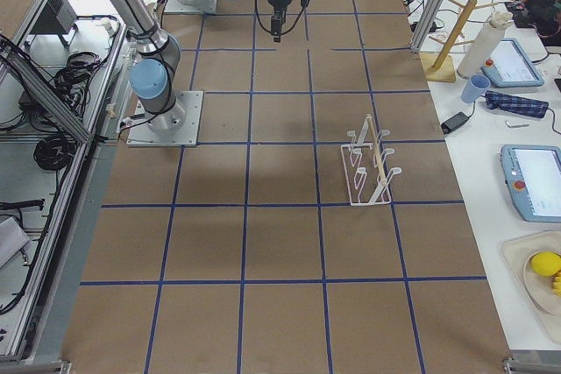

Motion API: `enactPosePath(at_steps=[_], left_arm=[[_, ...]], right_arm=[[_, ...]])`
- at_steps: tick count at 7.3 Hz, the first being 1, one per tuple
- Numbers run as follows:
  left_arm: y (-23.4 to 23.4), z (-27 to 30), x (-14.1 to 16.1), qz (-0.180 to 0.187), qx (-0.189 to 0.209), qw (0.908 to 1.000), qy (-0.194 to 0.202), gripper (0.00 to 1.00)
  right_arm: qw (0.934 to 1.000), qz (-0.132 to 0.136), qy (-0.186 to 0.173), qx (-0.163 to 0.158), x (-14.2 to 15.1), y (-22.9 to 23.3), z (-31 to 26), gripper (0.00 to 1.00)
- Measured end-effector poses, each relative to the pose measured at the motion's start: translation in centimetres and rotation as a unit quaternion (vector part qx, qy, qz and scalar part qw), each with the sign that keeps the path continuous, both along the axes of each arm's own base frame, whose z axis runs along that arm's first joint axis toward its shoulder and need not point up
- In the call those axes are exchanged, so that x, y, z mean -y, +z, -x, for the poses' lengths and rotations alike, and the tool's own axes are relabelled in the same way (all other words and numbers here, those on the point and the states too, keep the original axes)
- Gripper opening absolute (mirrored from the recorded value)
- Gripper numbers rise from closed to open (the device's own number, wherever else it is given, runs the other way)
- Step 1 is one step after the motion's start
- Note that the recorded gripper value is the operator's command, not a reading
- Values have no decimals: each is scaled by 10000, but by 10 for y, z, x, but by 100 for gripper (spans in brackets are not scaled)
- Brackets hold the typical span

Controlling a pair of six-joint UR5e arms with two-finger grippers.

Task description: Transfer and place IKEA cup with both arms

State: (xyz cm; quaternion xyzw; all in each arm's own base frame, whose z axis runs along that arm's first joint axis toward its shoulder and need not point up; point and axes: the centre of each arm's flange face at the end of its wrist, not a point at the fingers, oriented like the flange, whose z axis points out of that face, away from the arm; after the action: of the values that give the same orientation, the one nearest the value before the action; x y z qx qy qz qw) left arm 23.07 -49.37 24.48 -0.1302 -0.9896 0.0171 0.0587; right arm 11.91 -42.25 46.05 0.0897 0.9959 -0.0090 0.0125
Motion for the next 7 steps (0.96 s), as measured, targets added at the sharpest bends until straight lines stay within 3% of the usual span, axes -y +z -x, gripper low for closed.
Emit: enactPosePath(at_steps=[3, 7], left_arm=[[-8, -4, -1, -48, -54, 10000, 14, 0], [-8, 2, -1, -79, -95, 9999, 26, 0]], right_arm=[[9996, 84, 260, 31, -6, 6, -20, 100], [9996, 114, 249, -35, -5, 13, -18, 100]])
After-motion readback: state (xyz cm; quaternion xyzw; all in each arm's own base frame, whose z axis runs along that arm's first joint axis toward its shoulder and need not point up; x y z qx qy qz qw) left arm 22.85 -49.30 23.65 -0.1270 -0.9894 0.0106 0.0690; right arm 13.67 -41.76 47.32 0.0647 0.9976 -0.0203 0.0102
